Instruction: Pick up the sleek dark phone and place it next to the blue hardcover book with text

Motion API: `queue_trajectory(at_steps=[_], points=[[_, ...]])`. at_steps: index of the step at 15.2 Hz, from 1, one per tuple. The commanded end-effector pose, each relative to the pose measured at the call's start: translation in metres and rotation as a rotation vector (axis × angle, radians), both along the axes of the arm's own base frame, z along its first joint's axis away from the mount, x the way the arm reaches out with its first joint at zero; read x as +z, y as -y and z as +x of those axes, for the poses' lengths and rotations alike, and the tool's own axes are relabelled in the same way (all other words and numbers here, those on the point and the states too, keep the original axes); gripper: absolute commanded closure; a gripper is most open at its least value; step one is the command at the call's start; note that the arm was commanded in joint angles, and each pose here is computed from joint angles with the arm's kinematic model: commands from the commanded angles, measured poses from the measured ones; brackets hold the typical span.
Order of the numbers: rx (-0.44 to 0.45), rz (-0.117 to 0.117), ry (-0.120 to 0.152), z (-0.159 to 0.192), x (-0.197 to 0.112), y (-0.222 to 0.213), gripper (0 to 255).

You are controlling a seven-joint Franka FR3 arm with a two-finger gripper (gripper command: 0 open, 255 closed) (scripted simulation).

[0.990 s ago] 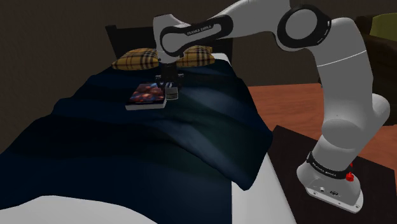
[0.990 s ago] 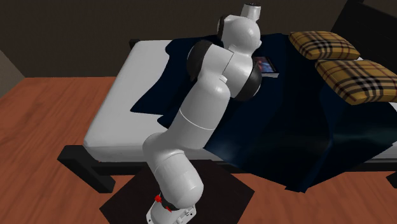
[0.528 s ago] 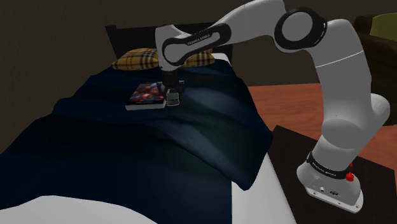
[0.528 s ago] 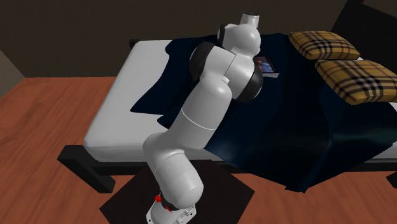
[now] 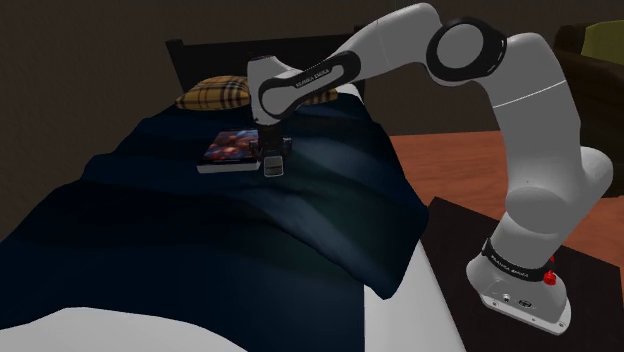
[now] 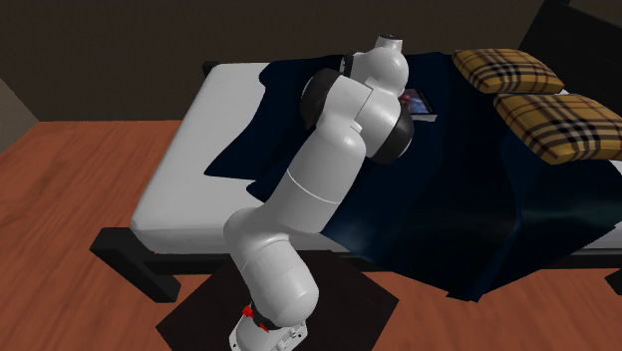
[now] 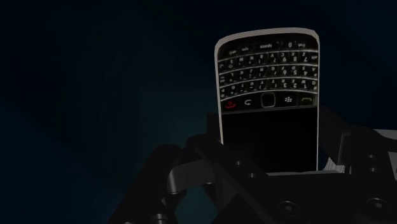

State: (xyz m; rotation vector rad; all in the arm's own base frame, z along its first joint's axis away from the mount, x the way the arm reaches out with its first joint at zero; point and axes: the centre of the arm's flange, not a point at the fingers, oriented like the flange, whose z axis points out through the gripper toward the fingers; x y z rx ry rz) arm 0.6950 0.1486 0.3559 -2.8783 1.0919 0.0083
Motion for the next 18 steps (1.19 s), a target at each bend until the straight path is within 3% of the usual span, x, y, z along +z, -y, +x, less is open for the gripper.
queue_trajectory(at_steps=[1, 8, 9, 14, 18], points=[[0.0, 0.0, 0.001, 0.0, -0.008, -0.001, 255], [0.0, 0.0, 0.001, 0.0, -0.008, -0.001, 255], [0.0, 0.0, 0.001, 0.0, -0.008, -0.001, 0], [0.0, 0.0, 0.001, 0.0, -0.008, -0.001, 0], [0.0, 0.0, 0.001, -0.001, 0.042, 0.003, 0]])
